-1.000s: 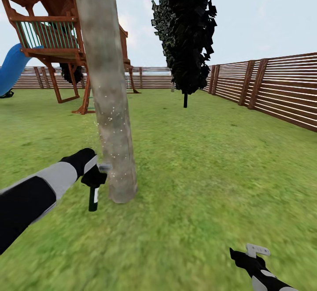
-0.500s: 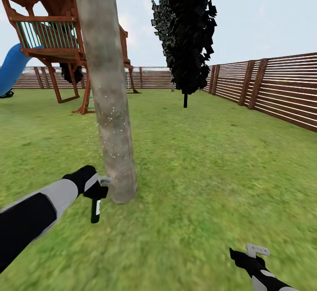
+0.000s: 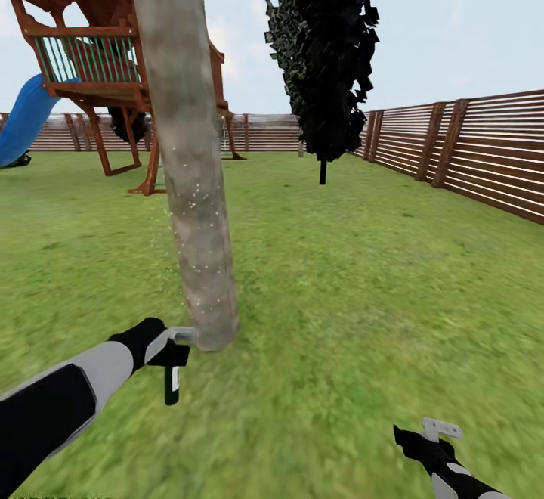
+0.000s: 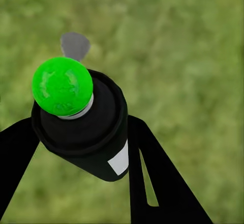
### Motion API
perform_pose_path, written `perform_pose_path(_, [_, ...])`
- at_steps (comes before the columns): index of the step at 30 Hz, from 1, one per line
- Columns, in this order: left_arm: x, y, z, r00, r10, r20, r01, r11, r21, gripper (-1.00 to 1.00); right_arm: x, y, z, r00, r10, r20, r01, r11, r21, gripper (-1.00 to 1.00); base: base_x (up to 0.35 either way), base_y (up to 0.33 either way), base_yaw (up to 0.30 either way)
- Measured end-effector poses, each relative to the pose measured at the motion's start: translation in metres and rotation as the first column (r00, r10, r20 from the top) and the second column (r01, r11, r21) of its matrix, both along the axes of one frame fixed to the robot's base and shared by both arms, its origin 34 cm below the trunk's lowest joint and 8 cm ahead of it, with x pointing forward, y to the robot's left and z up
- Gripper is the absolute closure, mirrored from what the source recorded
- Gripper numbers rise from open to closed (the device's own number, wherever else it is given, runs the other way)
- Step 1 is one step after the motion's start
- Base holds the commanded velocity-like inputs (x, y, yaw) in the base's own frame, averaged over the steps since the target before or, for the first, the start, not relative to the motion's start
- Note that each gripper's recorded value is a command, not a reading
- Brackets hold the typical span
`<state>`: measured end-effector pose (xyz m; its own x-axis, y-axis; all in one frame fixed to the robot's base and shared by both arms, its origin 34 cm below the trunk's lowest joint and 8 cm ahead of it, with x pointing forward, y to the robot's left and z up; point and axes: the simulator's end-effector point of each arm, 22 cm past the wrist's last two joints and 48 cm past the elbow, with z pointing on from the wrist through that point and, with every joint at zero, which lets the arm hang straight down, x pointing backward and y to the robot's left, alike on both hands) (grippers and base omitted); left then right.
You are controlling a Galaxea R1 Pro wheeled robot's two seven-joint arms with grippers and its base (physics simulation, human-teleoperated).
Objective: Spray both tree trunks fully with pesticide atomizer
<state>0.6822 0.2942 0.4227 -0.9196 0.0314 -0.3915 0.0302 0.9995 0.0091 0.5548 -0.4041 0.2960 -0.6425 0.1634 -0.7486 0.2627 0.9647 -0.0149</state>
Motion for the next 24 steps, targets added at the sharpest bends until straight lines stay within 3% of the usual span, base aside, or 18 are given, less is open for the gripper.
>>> perform_pose_path(9, [-0.002, -0.003, -0.001, 1.000, -0.004, -0.009, 0.004, 1.000, -0.001, 1.00, 0.000, 0.001, 0.000, 1.000, 0.001, -0.001, -0.001, 1.000, 0.001, -1.00, 0.087, -0.074, 0.075])
perform_pose_path(15, [-0.002, -0.009, -0.002, 1.000, -0.010, -0.010, 0.010, 1.000, -0.004, 1.00, 0.000, 0.001, 0.000, 1.000, 0.002, 0.000, -0.002, 1.000, 0.000, -1.00, 0.201, -0.233, 0.211])
perform_pose_path(24, [-0.002, -0.020, -0.002, 1.000, -0.022, -0.011, 0.022, 1.000, -0.013, 1.00, 0.000, 0.001, 0.000, 1.000, 0.002, -0.001, -0.002, 1.000, 0.001, -1.00, 0.010, -0.303, 0.133])
